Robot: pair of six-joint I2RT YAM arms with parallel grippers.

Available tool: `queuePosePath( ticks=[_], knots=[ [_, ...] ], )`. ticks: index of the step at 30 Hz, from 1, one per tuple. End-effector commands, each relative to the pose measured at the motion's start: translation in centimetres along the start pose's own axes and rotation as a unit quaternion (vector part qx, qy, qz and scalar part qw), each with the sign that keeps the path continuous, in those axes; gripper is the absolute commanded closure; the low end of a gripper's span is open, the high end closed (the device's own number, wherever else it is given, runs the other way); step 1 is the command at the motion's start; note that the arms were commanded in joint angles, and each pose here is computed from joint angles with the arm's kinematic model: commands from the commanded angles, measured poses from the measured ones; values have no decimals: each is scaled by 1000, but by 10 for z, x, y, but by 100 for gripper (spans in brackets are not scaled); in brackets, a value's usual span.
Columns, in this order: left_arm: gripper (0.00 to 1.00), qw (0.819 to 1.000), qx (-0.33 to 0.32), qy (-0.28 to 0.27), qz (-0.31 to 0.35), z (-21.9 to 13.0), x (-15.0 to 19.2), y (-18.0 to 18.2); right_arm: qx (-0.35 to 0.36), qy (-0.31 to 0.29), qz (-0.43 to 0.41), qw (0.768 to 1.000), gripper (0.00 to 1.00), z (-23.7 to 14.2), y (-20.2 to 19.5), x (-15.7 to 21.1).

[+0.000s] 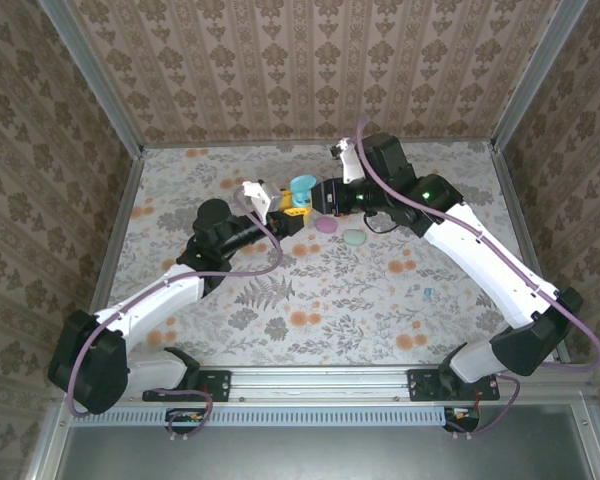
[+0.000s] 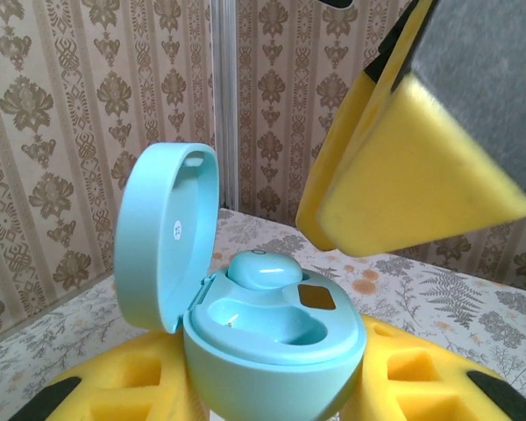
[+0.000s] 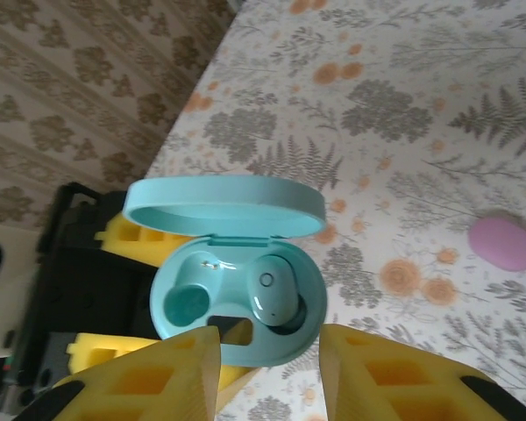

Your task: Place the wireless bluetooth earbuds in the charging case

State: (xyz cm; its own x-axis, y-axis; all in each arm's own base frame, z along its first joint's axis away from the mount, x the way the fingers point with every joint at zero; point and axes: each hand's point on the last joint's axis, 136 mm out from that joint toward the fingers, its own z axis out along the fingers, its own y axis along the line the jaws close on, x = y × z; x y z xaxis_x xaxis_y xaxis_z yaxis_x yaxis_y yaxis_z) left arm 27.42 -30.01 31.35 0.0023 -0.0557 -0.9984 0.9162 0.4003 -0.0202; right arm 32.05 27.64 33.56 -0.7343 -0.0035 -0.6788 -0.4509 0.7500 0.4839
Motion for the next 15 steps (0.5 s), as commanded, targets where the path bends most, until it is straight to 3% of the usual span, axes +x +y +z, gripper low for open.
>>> queuePosePath(
  ticks=[1,8,12,15],
  knots=[
    [73,999,21,-27,7,3,-19,-5,-53,-2,12,999,63,-8,15,-1],
    [73,999,30,-32,7,2,-21,-7,-12,-64,59,996,62,-41,-19,-18],
    [73,999,31,-30,7,2,-20,-7,100,-92,118,984,60,-79,-88,-4],
    [73,999,33,-26,7,2,-16,-8,189,-75,211,956,58,-97,-158,40]
  ],
)
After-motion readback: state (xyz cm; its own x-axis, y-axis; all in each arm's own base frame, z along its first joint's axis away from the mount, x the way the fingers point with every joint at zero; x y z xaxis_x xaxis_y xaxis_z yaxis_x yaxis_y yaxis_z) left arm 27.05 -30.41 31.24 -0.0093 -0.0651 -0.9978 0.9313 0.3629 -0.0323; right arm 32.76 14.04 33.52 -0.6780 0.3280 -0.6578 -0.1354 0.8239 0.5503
